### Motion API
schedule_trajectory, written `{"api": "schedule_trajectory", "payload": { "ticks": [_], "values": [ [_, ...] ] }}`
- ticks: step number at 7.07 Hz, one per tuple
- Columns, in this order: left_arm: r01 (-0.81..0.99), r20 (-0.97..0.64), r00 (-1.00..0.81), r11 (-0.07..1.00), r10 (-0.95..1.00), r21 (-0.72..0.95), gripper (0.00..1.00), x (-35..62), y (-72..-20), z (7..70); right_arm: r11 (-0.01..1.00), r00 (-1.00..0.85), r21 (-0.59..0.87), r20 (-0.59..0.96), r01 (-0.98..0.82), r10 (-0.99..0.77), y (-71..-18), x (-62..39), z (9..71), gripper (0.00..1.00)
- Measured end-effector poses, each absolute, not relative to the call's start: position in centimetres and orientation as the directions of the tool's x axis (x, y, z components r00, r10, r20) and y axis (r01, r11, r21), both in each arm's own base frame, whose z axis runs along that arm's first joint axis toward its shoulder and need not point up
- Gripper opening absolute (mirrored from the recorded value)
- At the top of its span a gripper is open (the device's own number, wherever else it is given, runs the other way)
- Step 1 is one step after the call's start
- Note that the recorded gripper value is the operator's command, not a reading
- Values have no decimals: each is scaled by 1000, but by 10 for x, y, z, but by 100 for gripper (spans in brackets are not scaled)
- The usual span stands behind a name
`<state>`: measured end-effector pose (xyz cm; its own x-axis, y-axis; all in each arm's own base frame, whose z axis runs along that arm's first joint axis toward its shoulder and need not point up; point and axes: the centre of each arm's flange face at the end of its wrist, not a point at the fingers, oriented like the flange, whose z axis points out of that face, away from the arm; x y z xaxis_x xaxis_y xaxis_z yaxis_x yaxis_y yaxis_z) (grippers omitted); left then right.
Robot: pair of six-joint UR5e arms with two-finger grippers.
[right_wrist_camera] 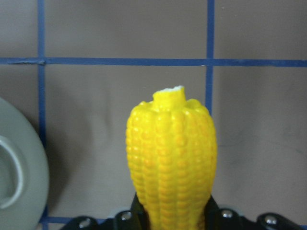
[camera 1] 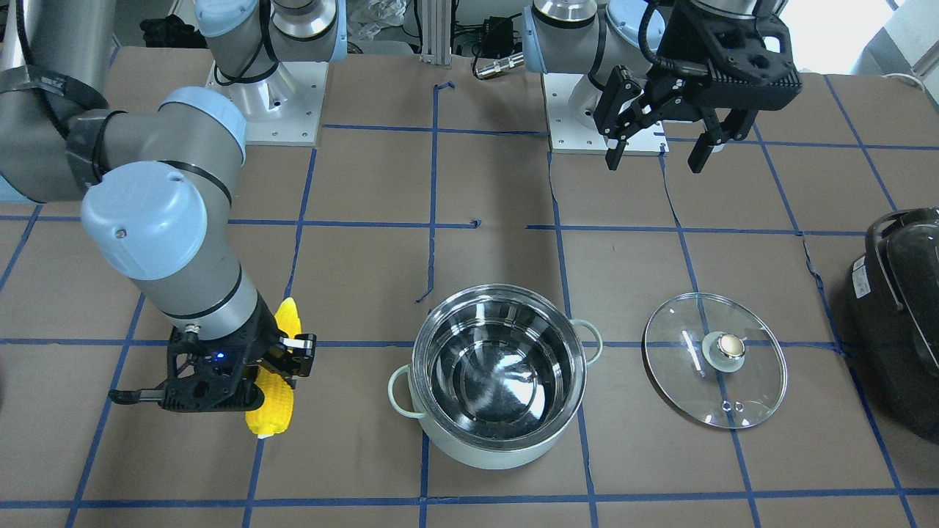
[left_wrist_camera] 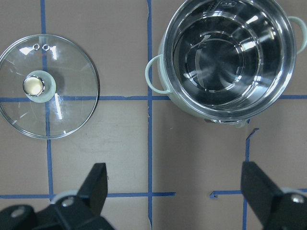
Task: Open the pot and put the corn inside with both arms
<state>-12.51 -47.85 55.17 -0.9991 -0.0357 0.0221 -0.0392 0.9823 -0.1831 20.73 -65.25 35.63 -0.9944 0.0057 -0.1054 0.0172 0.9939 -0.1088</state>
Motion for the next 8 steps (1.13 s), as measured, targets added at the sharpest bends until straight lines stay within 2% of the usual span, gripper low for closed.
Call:
{"api": "schedule_trajectory", "payload": {
  "ticks": [3, 5, 6, 7, 8],
  "values": [
    [-59, -12, -998, 983, -62, -176, 100, -85, -484, 548, 989, -920, -143, -391, 29, -30, -640, 315, 357, 23],
    [-77, -14, -997, 983, -81, -167, 100, -72, -486, 545, 989, -892, -141, -451, 40, -28, -636, 361, 331, 27],
    [-81, -14, -996, 984, -84, -161, 100, -70, -485, 543, 990, -887, -133, -462, 50, -17, -636, 377, 317, 75],
    [-83, -14, -996, 984, -86, -155, 100, -70, -484, 540, 991, -885, -124, -465, 54, -9, -636, 386, 305, 100],
    [-83, -14, -996, 985, -86, -151, 100, -70, -484, 538, 992, -886, -113, -464, 52, -7, -635, 392, 297, 100]
  ]
}}
